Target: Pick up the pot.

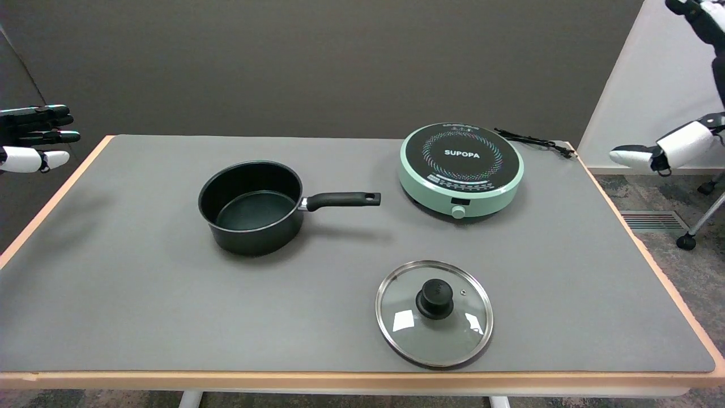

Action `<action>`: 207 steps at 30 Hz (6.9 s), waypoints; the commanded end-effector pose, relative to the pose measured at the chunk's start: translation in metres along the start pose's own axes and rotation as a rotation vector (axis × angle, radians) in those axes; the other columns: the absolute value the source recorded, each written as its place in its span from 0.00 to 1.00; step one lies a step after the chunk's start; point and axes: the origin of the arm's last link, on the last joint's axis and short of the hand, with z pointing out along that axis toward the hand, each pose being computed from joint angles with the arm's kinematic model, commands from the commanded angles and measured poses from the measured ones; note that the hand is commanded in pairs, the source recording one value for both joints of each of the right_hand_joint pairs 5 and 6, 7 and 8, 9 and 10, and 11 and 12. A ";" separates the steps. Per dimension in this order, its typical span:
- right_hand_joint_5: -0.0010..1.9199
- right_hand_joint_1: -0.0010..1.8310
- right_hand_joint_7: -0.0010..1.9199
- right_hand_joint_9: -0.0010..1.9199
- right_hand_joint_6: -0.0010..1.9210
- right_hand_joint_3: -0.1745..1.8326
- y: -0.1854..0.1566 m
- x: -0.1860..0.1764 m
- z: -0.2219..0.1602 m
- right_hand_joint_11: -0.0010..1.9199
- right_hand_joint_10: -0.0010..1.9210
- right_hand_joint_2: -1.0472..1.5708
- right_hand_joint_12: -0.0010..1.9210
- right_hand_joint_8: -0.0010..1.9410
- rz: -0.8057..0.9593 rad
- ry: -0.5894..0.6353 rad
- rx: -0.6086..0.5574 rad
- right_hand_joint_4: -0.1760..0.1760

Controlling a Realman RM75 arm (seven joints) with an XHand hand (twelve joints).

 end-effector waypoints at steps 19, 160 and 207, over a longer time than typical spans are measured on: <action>0.03 0.62 0.03 0.03 0.03 0.54 -0.188 -0.146 0.042 0.03 0.03 0.17 0.03 0.03 -0.023 -0.274 0.288 0.66; 0.02 0.69 0.02 0.02 0.02 0.53 -0.409 -0.315 0.022 0.02 0.02 0.19 0.02 0.02 -0.253 -0.753 -0.081 0.18; 0.01 0.62 0.01 0.01 0.01 0.41 -0.393 -0.314 0.023 0.01 0.01 0.24 0.01 0.01 -0.307 -0.849 -0.050 1.00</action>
